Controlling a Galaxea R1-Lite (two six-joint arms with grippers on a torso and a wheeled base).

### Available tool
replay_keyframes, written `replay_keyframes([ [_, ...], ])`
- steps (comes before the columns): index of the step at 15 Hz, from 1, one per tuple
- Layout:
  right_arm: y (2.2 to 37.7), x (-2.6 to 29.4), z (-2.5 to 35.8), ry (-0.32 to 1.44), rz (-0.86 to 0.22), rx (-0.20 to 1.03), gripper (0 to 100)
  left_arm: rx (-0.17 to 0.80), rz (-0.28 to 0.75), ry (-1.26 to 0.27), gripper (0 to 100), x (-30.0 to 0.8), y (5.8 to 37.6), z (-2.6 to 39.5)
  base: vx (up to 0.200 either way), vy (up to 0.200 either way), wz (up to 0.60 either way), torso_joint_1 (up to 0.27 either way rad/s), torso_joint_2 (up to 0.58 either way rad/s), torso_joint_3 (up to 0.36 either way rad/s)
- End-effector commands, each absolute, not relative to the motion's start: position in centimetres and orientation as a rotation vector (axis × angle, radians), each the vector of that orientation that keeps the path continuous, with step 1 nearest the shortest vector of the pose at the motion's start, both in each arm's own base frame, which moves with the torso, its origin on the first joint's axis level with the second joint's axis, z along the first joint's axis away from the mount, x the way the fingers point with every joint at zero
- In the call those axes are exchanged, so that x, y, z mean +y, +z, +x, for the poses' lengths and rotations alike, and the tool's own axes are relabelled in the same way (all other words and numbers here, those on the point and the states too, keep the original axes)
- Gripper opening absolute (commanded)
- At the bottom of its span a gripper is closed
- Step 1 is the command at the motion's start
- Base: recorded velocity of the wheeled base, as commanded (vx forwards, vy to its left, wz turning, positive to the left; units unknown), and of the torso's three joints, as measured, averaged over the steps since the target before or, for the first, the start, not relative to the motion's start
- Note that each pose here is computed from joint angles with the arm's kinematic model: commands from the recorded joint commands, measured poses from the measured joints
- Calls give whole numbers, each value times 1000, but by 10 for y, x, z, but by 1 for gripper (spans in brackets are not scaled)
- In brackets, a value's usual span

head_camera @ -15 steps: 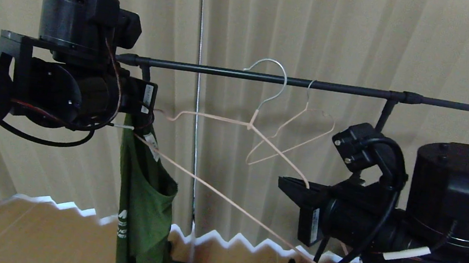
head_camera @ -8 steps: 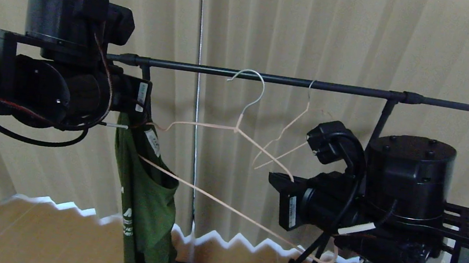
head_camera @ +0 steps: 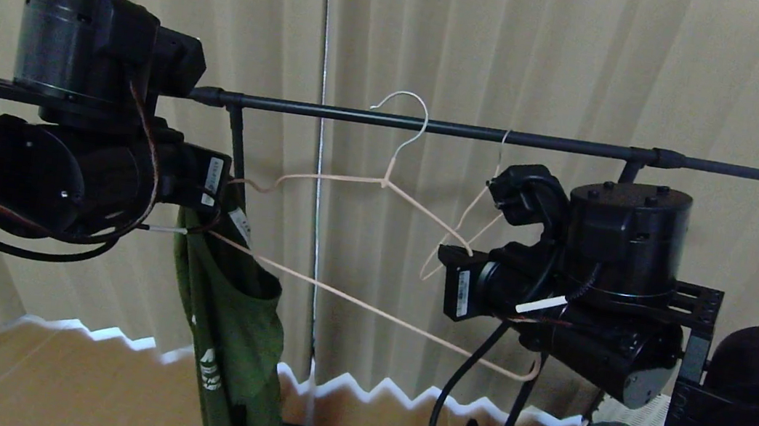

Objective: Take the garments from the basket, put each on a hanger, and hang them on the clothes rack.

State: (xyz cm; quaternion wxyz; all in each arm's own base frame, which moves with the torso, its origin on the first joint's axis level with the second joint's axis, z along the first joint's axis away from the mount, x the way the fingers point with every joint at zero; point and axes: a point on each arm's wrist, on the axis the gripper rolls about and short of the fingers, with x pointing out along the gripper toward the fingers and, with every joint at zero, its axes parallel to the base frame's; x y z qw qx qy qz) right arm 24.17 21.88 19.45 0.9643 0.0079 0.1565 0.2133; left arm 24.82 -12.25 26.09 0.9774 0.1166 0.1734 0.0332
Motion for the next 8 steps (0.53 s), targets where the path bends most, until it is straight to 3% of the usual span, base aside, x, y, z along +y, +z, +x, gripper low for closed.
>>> replay_keyframes([
  [1,194,223,247,431,18,312,0,343,232,42,0,-129,261,245,0,0,0,0,0,0],
  [5,196,237,249,459,25,295,0,336,214,1,0,-146,260,248,0,0,0,0,0,0],
  [8,199,249,244,502,29,286,0,310,142,-22,0,-160,268,253,0,0,0,0,0,0],
])
